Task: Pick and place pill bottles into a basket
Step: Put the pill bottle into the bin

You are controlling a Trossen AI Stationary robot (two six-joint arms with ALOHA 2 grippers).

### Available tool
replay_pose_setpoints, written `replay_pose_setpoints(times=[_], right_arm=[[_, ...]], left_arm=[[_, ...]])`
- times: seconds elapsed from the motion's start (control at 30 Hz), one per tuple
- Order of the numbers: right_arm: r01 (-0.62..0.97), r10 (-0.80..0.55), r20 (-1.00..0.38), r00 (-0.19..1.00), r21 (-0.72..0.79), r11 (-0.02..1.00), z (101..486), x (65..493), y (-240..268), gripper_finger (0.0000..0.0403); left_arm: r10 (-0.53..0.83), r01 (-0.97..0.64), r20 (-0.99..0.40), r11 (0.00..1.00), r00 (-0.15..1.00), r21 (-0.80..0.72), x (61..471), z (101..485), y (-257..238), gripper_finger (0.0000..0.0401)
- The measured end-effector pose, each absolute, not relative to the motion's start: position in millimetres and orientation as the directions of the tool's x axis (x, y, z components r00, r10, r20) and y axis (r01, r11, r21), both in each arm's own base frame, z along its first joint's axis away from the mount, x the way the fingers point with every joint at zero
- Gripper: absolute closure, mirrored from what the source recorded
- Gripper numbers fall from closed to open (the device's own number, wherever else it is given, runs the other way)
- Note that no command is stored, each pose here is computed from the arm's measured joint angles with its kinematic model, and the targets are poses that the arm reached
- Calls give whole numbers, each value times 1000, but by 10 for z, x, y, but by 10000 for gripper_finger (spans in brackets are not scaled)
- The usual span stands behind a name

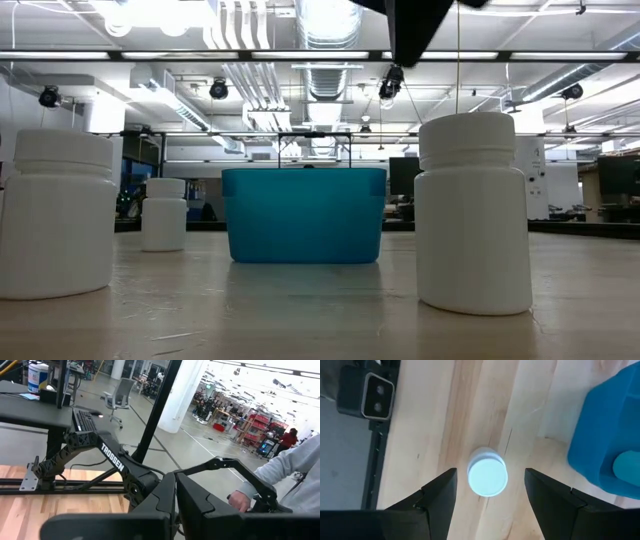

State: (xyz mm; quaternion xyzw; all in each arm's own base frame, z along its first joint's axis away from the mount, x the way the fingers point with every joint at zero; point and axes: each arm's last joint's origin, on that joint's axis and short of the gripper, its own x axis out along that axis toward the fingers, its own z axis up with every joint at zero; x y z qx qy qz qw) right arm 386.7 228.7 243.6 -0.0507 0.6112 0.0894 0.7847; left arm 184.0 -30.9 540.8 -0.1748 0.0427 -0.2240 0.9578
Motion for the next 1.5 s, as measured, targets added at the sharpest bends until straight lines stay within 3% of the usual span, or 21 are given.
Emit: replay_pose_setpoints(times=[0.8, 1.5], right_arm=[[-184, 146, -962, 231, 104, 977, 2072, 3886, 2306, 179], [-137, 105, -981, 165, 83, 987, 1794, 3810, 2221, 179]], left_arm=[[-444, 412, -8, 839, 896, -355, 1843, 5402, -310, 401], [-443, 407, -21, 840, 896, -360, 1849, 5388, -310, 401]])
